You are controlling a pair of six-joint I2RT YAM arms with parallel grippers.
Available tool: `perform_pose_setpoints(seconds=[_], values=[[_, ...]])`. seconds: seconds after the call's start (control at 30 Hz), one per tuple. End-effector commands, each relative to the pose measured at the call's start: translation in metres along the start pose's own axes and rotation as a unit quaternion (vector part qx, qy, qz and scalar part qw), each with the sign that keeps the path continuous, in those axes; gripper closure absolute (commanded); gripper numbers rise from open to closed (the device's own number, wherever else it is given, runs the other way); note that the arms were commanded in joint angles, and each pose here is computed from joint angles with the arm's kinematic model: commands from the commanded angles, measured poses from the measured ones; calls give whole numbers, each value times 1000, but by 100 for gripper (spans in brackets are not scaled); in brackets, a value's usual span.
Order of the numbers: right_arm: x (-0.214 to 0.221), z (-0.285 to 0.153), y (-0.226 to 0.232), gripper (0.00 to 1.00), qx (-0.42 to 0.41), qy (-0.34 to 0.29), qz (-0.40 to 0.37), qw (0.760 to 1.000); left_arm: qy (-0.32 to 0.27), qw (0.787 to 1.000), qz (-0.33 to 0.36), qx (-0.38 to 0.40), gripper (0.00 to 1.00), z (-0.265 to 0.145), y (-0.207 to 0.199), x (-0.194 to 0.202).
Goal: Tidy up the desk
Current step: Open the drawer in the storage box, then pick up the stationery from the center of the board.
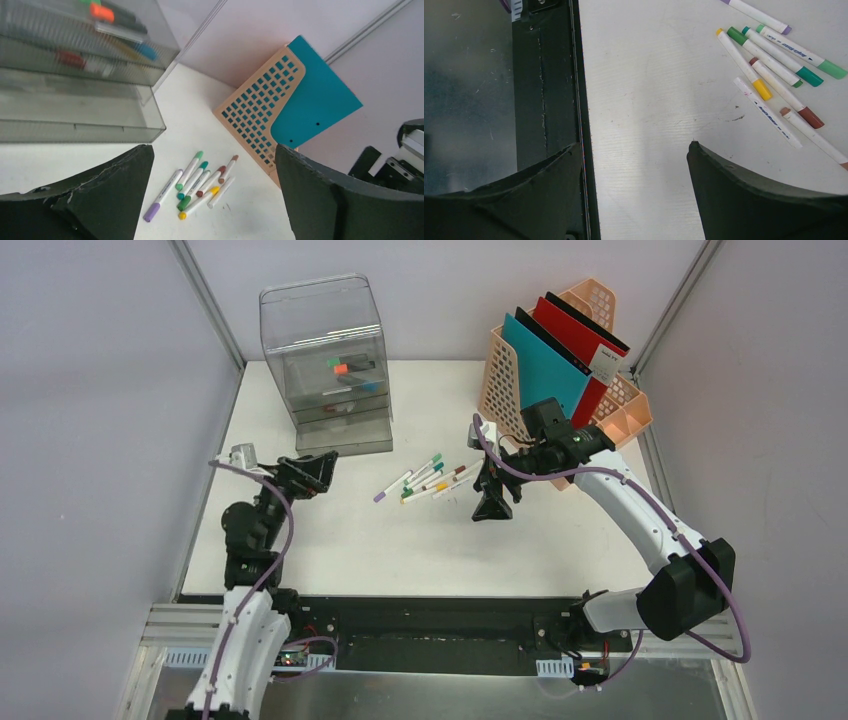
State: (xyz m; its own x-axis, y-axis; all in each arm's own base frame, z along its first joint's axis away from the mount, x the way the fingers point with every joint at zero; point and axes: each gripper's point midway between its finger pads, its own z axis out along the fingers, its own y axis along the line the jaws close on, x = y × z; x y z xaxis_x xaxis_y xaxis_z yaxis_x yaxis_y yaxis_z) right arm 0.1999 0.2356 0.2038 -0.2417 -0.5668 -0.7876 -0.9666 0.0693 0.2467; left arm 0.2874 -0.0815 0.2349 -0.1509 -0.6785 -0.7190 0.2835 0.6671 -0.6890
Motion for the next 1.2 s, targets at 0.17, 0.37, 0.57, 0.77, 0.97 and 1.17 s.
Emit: perform_pose_setpoints(seconds=[0.17,0.37,0.57,0.77,0.97,1.17], values=[[-12,-4,-3,20,5,-11,-28,1000,-15,1000,12,6,1,-34,-10,2],[-10,-3,-4,20,4,-9,-26,1000,13,997,-62,32,1,-20,-14,15],[-10,-4,-4,20,6,-8,-29,1000,91,991,-95,37,1,-3,-10,40],[-9,-3,-4,20,3,-7,-25,1000,228,968,-101,13,12,7,-4,84],[-8,-2,-6,20,4,-4,-23,1000,331,927,87,-152,13,7,28,128],[-6,0,-7,20,4,0,-20,1000,385,872,232,-194,19,19,35,138]])
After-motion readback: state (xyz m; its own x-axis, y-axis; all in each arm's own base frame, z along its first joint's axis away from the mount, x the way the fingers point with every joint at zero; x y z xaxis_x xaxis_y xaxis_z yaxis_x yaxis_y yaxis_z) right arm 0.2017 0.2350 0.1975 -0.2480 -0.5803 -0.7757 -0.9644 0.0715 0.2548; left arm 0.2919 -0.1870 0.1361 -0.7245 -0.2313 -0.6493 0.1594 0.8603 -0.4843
